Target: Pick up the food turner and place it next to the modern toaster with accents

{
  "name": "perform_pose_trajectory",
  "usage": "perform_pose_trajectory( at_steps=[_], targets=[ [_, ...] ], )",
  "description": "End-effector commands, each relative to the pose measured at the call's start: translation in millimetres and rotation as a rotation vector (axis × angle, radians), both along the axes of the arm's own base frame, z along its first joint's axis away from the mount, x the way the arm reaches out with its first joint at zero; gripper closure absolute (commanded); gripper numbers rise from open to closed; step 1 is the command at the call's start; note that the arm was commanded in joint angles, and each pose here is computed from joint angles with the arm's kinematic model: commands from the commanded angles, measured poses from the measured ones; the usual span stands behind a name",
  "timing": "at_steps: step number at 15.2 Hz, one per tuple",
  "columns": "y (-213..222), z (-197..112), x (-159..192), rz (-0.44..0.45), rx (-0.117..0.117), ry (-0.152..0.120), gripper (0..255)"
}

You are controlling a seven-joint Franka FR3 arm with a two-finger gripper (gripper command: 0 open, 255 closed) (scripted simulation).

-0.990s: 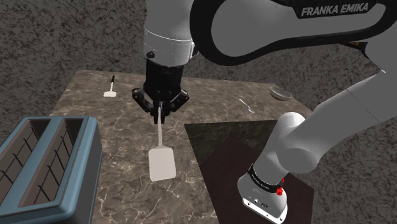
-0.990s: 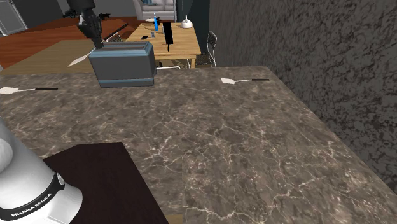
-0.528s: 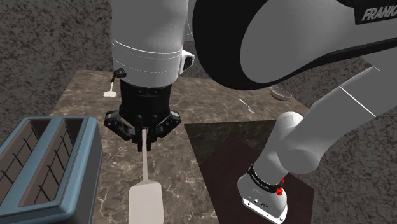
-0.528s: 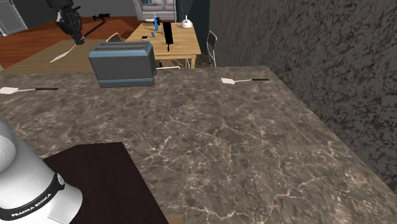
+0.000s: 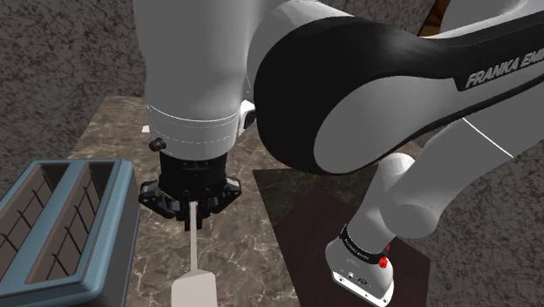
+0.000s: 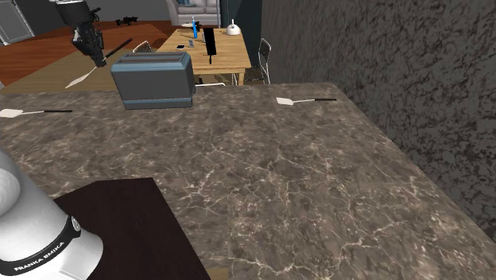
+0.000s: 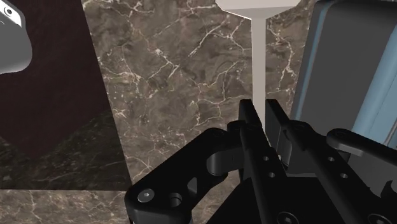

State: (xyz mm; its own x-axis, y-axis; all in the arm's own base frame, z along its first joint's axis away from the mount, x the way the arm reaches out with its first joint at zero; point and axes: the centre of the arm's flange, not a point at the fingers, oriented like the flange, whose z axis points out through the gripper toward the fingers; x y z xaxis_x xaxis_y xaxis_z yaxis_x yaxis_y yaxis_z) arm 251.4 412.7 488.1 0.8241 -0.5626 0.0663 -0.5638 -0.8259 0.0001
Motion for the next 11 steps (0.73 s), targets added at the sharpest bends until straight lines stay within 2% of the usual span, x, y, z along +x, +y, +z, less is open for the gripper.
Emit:
perform_pose_trajectory(
  at_steps=[1, 11],
  targets=[
    [0, -12, 0, 0.0, 0.0, 0.0, 255],
    [0, -64, 0, 0.0, 0.0, 0.0, 255]
  ],
)
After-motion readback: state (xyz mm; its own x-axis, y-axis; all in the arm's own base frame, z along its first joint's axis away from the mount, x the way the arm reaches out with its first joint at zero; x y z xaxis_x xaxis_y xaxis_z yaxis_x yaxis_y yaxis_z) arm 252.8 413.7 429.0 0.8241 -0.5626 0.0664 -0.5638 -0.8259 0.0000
